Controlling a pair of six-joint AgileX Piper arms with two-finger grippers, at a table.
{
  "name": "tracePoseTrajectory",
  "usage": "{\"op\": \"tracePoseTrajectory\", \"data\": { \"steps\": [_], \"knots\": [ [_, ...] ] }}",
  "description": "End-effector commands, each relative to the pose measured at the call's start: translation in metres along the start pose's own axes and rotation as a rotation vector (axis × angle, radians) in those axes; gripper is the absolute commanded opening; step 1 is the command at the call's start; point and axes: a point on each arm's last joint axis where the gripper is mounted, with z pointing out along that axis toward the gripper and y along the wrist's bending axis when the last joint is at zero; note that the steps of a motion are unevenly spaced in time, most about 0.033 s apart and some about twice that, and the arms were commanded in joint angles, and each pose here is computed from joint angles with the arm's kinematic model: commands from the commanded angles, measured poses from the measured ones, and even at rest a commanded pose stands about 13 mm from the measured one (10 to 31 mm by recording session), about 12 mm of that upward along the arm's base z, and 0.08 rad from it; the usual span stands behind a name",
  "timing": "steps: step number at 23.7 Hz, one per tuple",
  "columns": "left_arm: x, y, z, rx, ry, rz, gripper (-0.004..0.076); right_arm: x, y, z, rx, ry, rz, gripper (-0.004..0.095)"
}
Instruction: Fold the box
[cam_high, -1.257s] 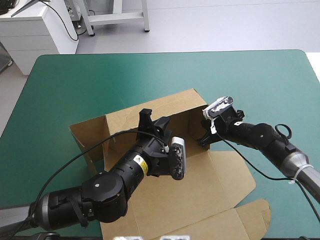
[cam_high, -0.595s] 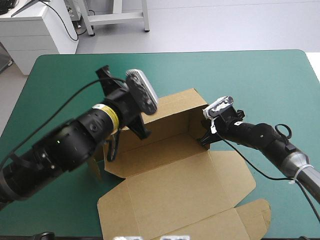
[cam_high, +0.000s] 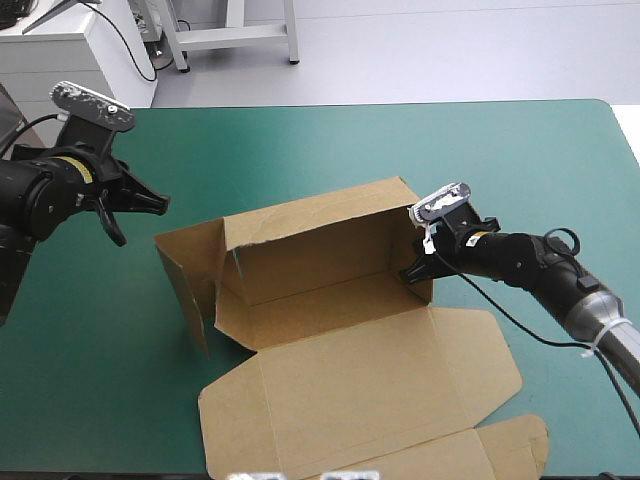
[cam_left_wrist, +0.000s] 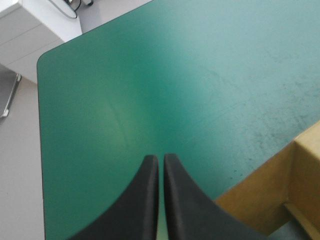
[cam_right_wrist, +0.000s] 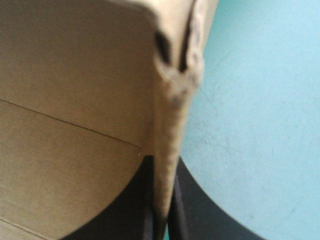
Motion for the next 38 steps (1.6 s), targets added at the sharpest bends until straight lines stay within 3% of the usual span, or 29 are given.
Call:
{"op": "tracePoseTrajectory", "data": {
  "steps": [1, 7, 12, 21, 24, 31, 33, 38],
  "knots": [
    [0.000, 0.015, -0.016, -0.071, -0.040, -0.027, 0.0015, -0.020, -0.006, -0.026, 0.075, 0.073, 0.026, -0.0019],
    [0.008, 0.018, -0.010, -0.101, 0.025, -0.025, 0.0010, -0.019, -0.013, -0.049, 0.140, 0.324, 0.078, -0.0020],
    [0.017, 0.012, 0.004, -0.091, 0.076, -0.007, 0.0008, -0.015, -0.030, -0.051, 0.186, 0.348, 0.156, -0.0020],
    [0.021, 0.009, 0.012, -0.079, 0.081, 0.001, 0.0007, -0.026, -0.063, 0.023, 0.178, 0.480, 0.165, -0.0014],
    [0.021, 0.008, 0.012, -0.077, 0.087, -0.004, 0.0008, -0.034, -0.068, 0.036, 0.173, 0.482, 0.157, 0.0094],
    [0.022, 0.008, 0.012, -0.073, 0.089, -0.010, 0.0007, -0.057, -0.072, 0.028, 0.185, 0.417, 0.135, 0.0574],
    [0.021, 0.008, 0.012, -0.073, 0.087, -0.010, 0.0007, -0.063, -0.072, 0.023, 0.187, 0.411, 0.138, 0.0632],
    [0.021, 0.008, 0.012, -0.074, 0.085, -0.010, 0.0007, -0.078, -0.070, 0.005, 0.185, 0.431, 0.157, 0.0629]
  ]
}}
